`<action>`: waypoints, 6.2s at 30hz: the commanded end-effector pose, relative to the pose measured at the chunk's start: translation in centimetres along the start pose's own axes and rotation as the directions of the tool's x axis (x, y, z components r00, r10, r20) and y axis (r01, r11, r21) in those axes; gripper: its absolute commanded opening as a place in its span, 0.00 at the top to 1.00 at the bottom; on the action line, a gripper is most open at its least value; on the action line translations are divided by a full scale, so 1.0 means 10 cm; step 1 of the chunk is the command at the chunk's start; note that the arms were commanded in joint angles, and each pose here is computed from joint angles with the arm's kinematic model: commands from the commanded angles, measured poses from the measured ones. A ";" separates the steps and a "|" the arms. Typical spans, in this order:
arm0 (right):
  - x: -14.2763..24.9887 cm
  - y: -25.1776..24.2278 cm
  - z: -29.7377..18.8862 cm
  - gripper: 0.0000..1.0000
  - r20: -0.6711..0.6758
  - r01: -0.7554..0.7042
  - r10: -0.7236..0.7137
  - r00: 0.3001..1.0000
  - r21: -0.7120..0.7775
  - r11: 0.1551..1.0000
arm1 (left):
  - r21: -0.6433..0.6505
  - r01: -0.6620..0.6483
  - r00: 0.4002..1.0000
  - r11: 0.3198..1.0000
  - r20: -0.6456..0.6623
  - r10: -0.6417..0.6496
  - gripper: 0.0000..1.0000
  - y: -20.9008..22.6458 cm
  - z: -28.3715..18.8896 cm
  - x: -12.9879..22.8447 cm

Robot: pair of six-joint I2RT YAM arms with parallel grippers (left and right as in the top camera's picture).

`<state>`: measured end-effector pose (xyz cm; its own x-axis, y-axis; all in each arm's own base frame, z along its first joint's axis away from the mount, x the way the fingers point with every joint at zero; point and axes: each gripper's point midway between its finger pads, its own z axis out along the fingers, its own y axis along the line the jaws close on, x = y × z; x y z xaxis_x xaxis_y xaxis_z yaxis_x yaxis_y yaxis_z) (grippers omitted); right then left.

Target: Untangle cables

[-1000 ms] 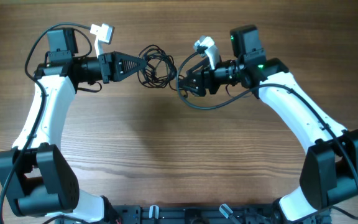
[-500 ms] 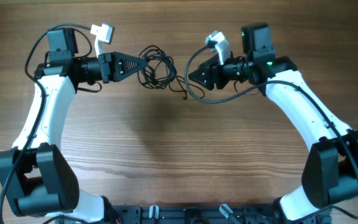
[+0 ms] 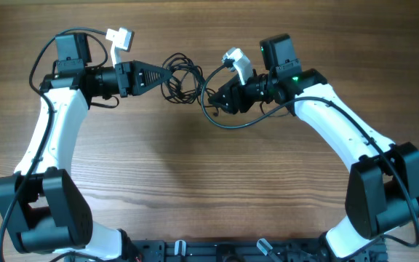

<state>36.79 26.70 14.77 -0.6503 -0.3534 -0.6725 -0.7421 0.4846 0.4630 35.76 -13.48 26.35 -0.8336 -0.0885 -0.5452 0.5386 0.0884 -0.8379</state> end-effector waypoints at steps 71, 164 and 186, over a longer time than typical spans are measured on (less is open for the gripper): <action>0.00 0.00 0.27 0.96 -0.006 0.044 -0.045 0.999 -0.034 0.998 | 0.035 0.055 0.998 0.998 0.001 -0.055 0.96 -0.06 -0.01 0.00; 0.08 -0.54 -0.35 0.96 0.252 -0.758 0.718 0.648 0.303 0.578 | -0.785 0.100 0.983 0.611 -0.016 -0.181 0.96 1.29 0.04 0.37; 0.20 -0.64 -0.31 0.96 0.245 -0.755 0.725 0.644 0.353 0.552 | -0.843 0.157 0.929 0.514 -0.050 -0.366 0.60 1.81 0.03 0.86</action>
<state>39.30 20.44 13.23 -0.9149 0.3237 -0.2414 0.1314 0.8039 0.5800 38.55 -13.27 7.35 -0.9754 -0.0735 -0.2080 0.0469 0.8521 -0.5213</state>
